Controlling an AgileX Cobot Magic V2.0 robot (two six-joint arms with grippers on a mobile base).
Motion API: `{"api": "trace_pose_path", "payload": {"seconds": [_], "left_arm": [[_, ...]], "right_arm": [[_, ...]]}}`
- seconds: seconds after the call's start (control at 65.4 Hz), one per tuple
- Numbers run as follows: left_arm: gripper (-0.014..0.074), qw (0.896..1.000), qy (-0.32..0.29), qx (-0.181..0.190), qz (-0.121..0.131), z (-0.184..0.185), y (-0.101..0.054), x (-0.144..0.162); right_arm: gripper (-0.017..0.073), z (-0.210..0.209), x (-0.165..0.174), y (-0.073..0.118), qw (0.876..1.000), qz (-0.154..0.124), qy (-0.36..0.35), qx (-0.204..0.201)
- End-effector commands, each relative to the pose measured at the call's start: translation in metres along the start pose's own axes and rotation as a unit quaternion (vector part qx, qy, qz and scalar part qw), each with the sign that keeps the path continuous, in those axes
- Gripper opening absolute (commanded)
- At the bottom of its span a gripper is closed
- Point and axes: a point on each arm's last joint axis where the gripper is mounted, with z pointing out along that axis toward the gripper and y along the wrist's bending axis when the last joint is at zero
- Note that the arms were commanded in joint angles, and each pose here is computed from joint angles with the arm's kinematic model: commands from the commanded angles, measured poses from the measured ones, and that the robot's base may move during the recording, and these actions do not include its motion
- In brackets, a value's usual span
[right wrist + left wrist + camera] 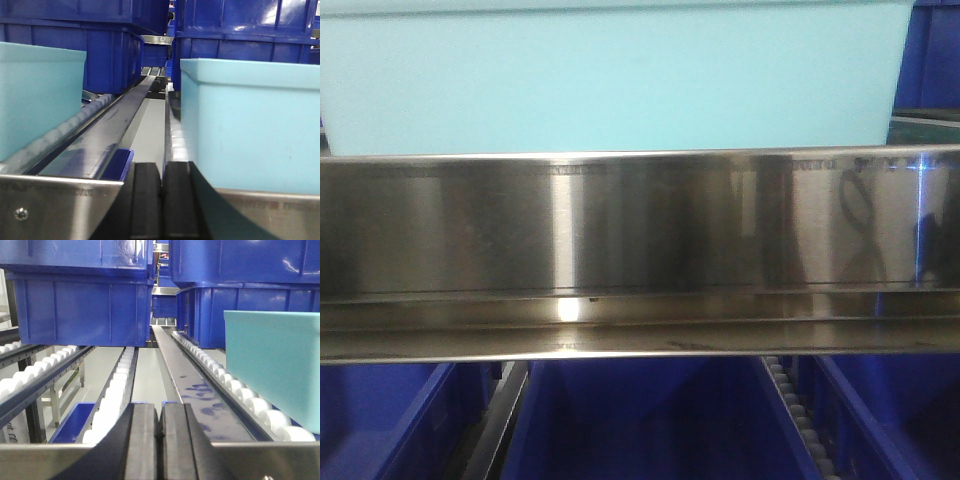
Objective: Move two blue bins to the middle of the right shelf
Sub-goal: 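Lower both grippers onto the side walls of the light-blue bin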
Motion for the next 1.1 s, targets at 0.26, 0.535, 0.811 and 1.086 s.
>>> {"api": "trace_pose_path", "payload": {"seconds": [0.26, 0.535, 0.811, 1.086], "left_arm": [[-0.0111, 1.000, -0.004, -0.002, 0.003, -0.009, 0.000, -0.045], [-0.0111, 0.998, 0.065, -0.003, 0.000, -0.013, 0.000, -0.124], [-0.0111, 0.976, 0.218, -0.008, 0.005, 0.034, 0.001, -0.156], [-0.0111, 0.966, 0.256, -0.011, 0.013, 0.062, 0.002, -0.153]], "right_arm": [[-0.0165, -0.006, -0.033, -0.001, 0.999, 0.005, -0.035, 0.001], [-0.0165, -0.024, -0.107, -0.003, 0.999, 0.005, 0.054, 0.003], [-0.0165, 0.020, -0.154, -0.005, 0.983, 0.005, 0.183, 0.002], [-0.0165, 0.053, -0.188, -0.005, 0.981, 0.009, 0.192, 0.000]]}}
